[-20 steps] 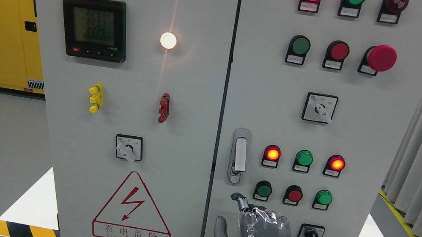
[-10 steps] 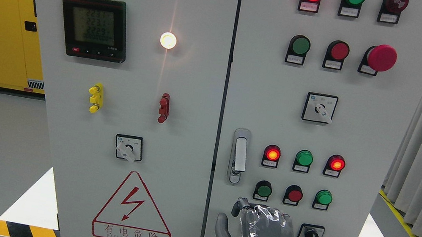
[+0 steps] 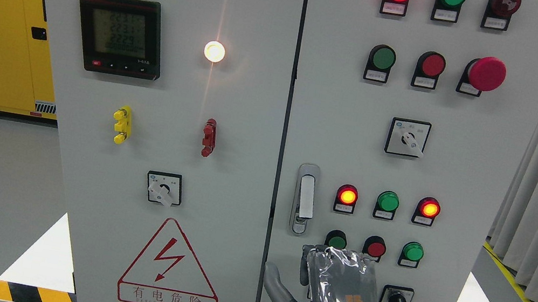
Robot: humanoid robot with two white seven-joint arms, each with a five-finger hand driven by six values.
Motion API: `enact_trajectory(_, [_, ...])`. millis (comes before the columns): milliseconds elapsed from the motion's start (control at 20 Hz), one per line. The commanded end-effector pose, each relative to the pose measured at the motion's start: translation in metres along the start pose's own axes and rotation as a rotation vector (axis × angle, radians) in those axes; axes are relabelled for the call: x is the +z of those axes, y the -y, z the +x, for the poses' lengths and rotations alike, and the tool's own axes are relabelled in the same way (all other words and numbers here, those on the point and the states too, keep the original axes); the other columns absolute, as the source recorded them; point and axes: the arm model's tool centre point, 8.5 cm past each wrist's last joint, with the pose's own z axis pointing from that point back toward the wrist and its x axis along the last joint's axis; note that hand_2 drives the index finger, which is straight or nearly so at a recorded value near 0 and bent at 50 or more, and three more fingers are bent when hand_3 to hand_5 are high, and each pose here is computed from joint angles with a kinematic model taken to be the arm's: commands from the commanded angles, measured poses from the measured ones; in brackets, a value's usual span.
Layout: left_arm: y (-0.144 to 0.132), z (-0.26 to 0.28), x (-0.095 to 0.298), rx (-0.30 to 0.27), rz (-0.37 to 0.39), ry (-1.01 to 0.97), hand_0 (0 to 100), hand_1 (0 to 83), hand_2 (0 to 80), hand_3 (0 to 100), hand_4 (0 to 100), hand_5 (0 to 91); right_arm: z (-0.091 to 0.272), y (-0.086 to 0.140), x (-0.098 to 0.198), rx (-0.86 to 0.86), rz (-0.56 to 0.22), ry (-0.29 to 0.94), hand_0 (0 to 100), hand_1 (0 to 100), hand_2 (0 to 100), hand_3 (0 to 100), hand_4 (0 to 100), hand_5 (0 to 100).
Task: Release door handle
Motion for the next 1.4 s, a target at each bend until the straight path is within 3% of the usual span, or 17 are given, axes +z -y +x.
enact_trajectory(0, [0.001, 0.004, 0.0, 0.001, -0.002, 0.012, 12, 55.6, 0.0, 0, 0, 0.0, -0.007, 0.011, -0.012, 0.01, -0.034, -0.014, 28, 19, 91, 100, 100, 100])
enact_trajectory(551, [0.001, 0.004, 0.0, 0.001, -0.002, 0.012, 12, 55.6, 0.0, 0, 0, 0.0, -0.012, 0.028, -0.039, 0.034, -0.091, -0.016, 26, 20, 92, 100, 100, 100])
enact_trajectory(802, [0.001, 0.004, 0.0, 0.0, -0.002, 0.012, 12, 55.6, 0.0, 0, 0, 0.0, -0.012, 0.026, -0.046, 0.041, -0.086, -0.015, 27, 26, 92, 100, 100, 100])
enact_trajectory(1353, [0.001, 0.004, 0.0, 0.001, -0.002, 0.012, 12, 55.6, 0.0, 0, 0, 0.0, -0.013, 0.02, -0.055, 0.044, -0.071, -0.018, 30, 26, 92, 100, 100, 100])
